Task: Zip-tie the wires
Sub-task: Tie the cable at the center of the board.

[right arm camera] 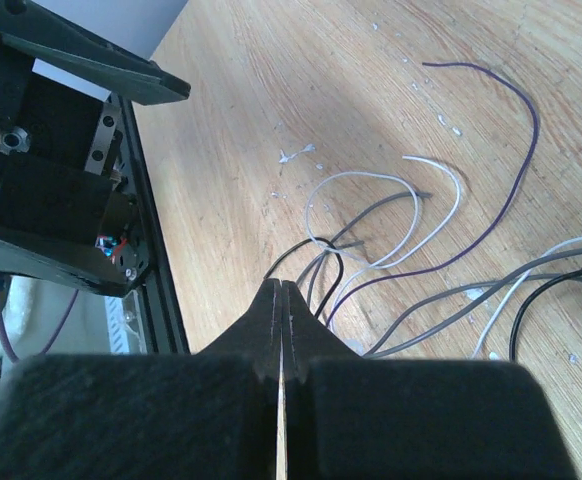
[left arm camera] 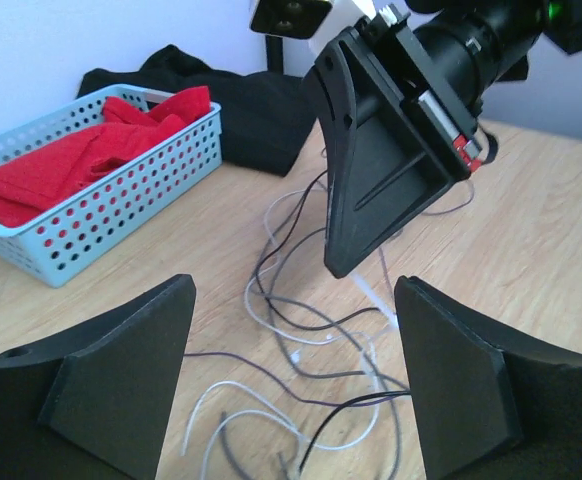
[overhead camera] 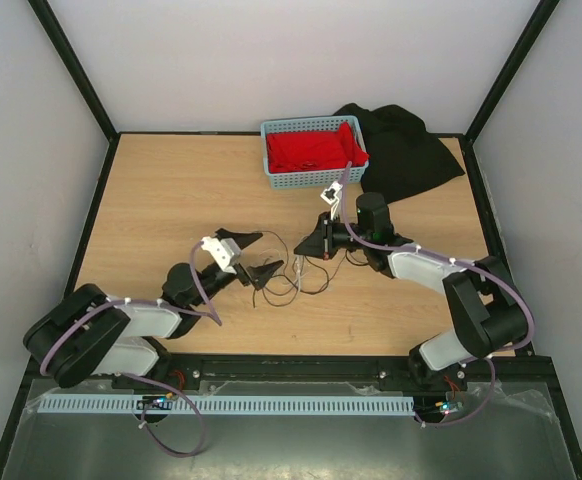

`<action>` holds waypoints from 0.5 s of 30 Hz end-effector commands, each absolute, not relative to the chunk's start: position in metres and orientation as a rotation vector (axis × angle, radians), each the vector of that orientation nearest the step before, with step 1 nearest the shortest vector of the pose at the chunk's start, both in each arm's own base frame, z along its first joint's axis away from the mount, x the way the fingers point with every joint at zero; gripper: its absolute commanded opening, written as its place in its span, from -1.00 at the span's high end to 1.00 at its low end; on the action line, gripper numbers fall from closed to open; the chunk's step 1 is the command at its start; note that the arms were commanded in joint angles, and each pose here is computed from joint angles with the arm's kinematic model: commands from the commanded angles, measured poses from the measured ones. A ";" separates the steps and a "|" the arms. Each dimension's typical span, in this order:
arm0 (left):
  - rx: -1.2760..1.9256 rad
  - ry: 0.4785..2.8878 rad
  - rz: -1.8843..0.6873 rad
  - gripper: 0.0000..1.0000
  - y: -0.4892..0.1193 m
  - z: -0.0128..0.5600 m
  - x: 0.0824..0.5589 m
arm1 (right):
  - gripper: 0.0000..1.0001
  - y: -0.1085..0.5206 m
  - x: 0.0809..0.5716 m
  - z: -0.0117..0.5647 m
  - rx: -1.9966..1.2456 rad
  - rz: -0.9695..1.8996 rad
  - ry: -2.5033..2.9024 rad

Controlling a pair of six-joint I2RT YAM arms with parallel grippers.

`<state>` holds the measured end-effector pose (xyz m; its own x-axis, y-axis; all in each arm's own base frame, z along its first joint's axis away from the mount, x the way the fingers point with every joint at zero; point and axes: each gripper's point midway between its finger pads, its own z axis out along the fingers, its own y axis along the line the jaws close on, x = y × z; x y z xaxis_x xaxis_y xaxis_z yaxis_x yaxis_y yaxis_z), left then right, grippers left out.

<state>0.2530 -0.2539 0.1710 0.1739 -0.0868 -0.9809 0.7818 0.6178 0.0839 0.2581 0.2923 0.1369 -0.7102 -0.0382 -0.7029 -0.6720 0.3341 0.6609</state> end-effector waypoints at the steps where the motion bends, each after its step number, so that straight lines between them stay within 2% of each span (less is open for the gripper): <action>1: 0.592 1.284 -0.918 -0.67 -0.259 0.189 0.241 | 1.00 0.296 0.264 0.160 -0.635 1.360 1.929; 8: 0.638 1.486 -1.023 -0.65 -0.271 0.174 0.238 | 1.00 0.297 0.265 0.169 -0.596 1.356 1.906; 15: 0.677 1.612 -1.061 -0.48 -0.279 0.156 0.229 | 1.00 0.299 0.263 0.173 -0.564 1.376 1.913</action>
<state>0.2411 -0.2719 0.1765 -0.1805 -0.1396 -0.9736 0.8455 0.4838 -0.2261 0.2641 0.2952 0.1552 -0.6861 0.0196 -0.7273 -0.6728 0.3632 0.6445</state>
